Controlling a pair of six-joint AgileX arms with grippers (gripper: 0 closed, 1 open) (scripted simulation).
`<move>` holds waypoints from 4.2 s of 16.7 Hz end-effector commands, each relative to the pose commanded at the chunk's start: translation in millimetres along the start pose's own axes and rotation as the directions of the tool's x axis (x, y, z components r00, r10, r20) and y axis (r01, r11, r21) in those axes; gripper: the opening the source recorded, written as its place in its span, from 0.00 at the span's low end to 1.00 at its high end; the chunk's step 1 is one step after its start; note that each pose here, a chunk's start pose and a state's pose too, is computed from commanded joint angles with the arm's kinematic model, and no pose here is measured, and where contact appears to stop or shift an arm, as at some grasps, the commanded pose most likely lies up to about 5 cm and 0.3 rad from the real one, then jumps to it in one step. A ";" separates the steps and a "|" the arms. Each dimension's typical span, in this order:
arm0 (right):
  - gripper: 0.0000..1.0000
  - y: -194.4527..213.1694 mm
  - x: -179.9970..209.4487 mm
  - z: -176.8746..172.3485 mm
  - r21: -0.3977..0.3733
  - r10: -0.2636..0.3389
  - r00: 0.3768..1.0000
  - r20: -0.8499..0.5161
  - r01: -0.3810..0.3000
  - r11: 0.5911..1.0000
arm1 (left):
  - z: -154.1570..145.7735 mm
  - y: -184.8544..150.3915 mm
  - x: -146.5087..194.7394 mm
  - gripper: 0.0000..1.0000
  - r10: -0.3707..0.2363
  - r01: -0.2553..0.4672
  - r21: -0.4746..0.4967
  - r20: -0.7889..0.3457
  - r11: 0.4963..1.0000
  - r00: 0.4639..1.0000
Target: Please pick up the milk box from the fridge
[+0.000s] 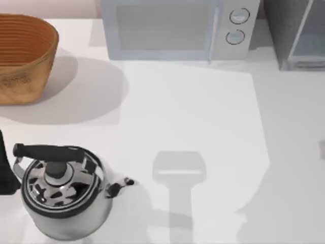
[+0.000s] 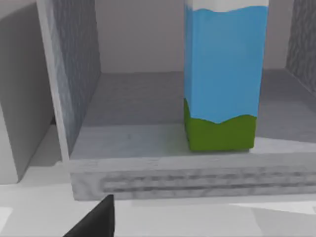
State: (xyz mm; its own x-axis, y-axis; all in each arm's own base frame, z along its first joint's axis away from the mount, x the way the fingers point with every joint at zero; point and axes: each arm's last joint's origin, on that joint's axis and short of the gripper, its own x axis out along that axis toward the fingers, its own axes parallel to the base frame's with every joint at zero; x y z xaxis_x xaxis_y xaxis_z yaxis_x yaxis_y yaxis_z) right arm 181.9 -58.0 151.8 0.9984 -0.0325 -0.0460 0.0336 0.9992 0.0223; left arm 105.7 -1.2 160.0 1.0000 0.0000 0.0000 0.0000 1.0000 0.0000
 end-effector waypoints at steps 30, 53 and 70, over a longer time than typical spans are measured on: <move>1.00 -44.1 189.5 -16.2 -0.047 0.064 0.993 0.096 -0.059 0.997 | 0.0 0.0 0.0 1.00 0.000 0.000 0.000 0.000 1.000 1.000; 1.00 -29.9 283.6 -20.2 -0.028 0.024 0.999 0.044 -0.022 0.999 | 0.0 0.0 0.0 1.00 0.000 0.000 0.000 0.000 1.000 1.000; 0.00 -29.9 283.6 -20.2 -0.028 0.024 0.999 0.044 -0.022 0.999 | 0.0 0.0 0.0 1.00 0.000 0.000 0.000 0.000 1.000 1.000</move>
State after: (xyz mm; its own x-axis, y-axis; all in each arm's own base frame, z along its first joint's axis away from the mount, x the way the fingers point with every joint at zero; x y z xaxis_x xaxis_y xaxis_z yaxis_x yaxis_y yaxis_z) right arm 463.2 -96.6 117.9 0.9999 -0.0100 -0.0015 0.0100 0.9999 -0.0044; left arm 105.7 -1.2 160.0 1.0000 0.0000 0.0000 0.0000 1.0000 0.0000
